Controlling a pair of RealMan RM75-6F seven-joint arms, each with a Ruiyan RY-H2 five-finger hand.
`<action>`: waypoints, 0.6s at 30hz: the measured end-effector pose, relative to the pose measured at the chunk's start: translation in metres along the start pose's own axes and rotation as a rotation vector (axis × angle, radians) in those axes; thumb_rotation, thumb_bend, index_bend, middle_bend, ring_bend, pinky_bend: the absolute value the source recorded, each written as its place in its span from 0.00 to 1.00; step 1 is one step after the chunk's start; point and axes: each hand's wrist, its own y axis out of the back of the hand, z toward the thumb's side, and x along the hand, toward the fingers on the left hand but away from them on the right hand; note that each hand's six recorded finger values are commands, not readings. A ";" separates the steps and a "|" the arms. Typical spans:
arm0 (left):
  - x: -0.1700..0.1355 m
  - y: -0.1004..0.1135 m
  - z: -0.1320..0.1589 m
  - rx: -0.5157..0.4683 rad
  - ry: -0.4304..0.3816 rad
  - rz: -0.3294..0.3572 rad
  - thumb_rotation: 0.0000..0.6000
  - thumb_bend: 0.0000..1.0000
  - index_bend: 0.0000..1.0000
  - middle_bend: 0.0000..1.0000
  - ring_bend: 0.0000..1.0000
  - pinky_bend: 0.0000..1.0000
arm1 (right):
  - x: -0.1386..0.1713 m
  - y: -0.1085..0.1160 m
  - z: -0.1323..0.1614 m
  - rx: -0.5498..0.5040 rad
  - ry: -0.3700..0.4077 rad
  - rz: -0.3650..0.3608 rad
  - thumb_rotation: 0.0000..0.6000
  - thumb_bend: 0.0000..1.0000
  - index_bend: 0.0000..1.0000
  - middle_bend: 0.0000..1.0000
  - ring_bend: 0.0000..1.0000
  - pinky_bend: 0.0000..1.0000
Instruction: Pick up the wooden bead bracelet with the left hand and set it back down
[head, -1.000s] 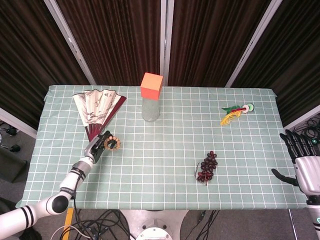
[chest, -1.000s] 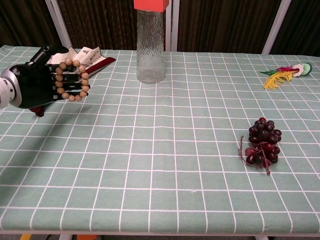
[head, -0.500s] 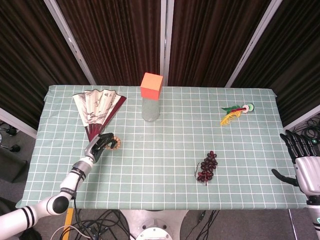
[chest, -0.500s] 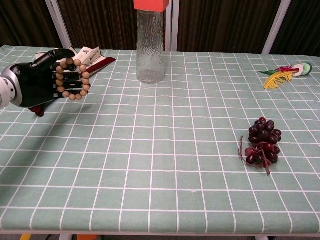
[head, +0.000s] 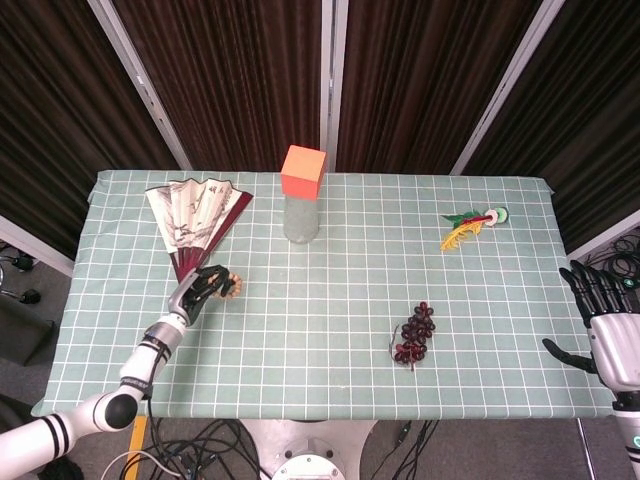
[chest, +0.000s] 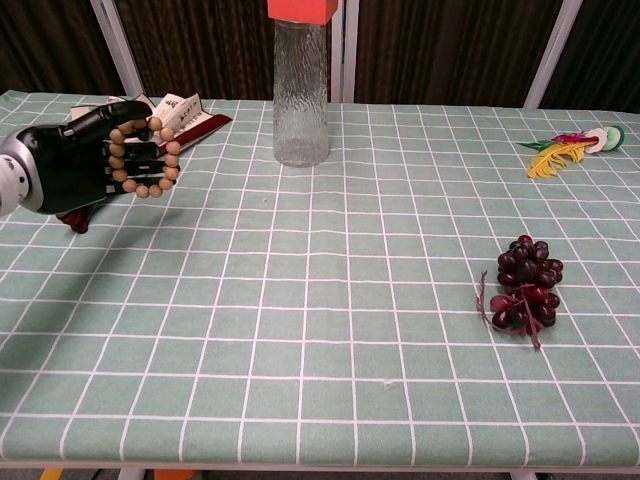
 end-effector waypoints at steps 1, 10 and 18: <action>0.000 0.000 0.000 0.000 -0.003 -0.002 0.71 0.57 0.65 0.74 0.42 0.11 | 0.000 0.000 0.000 0.000 0.000 -0.001 1.00 0.05 0.00 0.02 0.00 0.00; -0.002 -0.005 0.002 0.011 -0.018 -0.023 0.64 0.68 0.63 0.71 0.42 0.11 | 0.001 0.001 0.000 -0.005 0.000 -0.004 1.00 0.05 0.00 0.02 0.00 0.00; -0.003 -0.005 0.001 0.002 -0.022 -0.030 0.69 0.77 0.62 0.70 0.42 0.11 | 0.002 0.001 0.000 -0.006 -0.002 -0.002 1.00 0.05 0.00 0.02 0.00 0.00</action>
